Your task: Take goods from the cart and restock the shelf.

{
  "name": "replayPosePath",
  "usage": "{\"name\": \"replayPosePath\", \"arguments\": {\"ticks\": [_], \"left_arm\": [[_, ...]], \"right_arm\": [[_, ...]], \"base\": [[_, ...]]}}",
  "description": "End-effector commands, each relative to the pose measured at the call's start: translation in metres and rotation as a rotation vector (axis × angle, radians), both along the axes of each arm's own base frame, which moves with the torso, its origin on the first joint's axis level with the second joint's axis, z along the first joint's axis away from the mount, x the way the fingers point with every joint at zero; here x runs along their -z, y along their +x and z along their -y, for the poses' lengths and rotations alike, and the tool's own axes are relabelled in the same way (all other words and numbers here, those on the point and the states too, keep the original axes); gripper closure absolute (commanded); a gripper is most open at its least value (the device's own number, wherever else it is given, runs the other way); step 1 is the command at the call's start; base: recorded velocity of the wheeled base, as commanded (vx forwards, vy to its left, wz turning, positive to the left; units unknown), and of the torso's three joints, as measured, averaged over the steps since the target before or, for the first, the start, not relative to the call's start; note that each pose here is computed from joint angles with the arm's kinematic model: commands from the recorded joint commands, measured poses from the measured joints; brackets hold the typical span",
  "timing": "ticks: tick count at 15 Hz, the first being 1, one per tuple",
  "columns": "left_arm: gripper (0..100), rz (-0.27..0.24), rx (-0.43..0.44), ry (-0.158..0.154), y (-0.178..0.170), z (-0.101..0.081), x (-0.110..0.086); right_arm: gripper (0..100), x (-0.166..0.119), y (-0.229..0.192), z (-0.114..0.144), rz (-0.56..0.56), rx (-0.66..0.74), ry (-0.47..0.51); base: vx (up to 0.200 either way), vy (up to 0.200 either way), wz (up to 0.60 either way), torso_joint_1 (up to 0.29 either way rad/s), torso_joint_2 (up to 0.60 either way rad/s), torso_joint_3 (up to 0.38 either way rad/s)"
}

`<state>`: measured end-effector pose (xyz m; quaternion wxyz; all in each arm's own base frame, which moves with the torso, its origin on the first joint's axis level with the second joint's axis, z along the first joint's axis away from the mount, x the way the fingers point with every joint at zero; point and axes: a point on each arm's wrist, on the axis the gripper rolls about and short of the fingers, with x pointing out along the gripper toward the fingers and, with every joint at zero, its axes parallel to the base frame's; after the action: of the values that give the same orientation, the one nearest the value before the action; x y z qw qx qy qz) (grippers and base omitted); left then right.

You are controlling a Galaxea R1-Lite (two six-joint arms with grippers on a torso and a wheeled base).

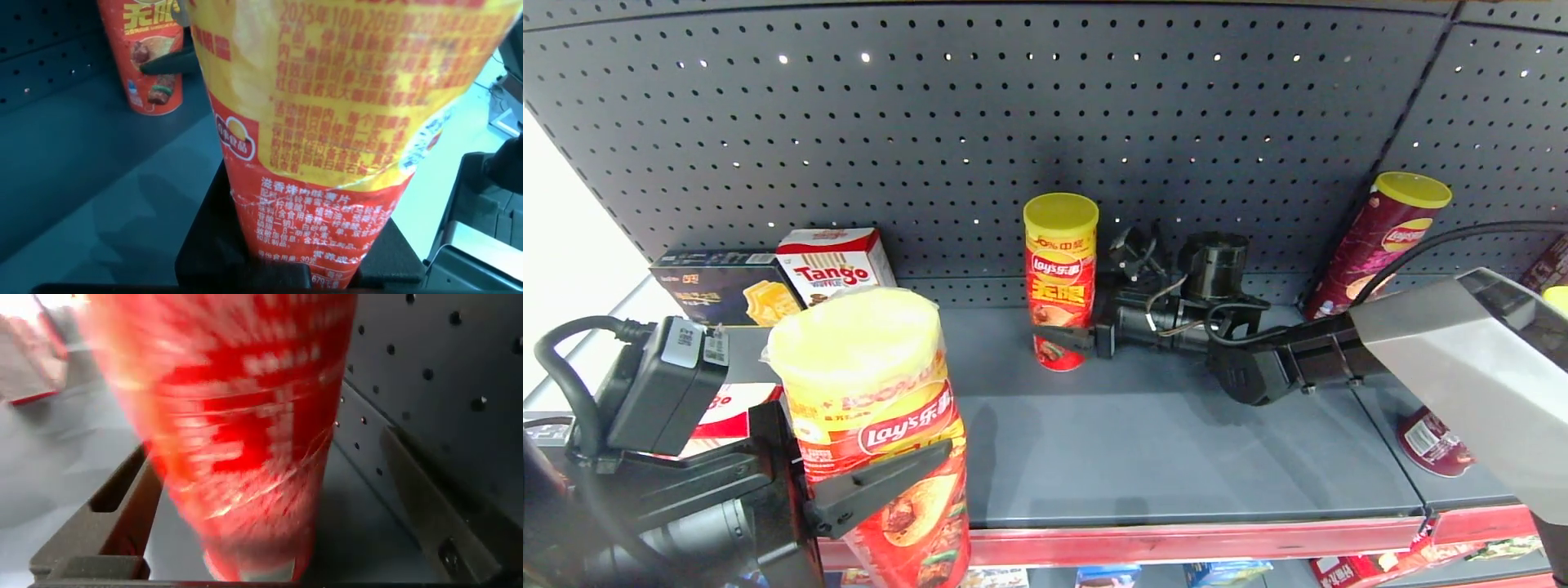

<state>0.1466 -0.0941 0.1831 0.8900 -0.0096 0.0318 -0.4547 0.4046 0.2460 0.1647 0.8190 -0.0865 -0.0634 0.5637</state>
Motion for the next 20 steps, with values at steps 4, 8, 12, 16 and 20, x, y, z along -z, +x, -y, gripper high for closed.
{"name": "replayPosePath", "arguments": {"ticks": [4, 8, 12, 16, 20], "left_arm": [[100, -0.001, -0.005, 0.0, 0.001, -0.001, 0.0], [100, -0.003, -0.005, 0.001, 0.0, -0.001, 0.001], [100, 0.0, -0.016, 0.0, 0.001, -0.003, 0.0], [100, 0.001, -0.017, -0.001, 0.001, -0.003, 0.0], [100, 0.001, -0.019, -0.001, 0.001, -0.003, 0.0]], "right_arm": [[100, 0.01, 0.003, -0.009, -0.027, -0.015, 0.004], [100, 0.006, 0.002, -0.007, -0.02, -0.013, 0.007], [100, -0.017, -0.014, -0.002, 0.009, -0.035, 0.022], [100, -0.03, -0.053, 0.014, 0.033, -0.09, 0.022], [100, 0.011, -0.11, 0.021, 0.01, -0.154, 0.015]], "base": [[0.0, 0.0, 0.0, 0.0, 0.0, 0.0], [0.0, 0.0, 0.0, 0.0, 0.0, 0.0], [0.0, 0.0, 0.0, 0.0, 0.0, 0.0], [0.0, 0.0, 0.0, 0.0, 0.0, 0.0], [0.0, 0.0, 0.0, 0.0, 0.0, 0.0]]}}
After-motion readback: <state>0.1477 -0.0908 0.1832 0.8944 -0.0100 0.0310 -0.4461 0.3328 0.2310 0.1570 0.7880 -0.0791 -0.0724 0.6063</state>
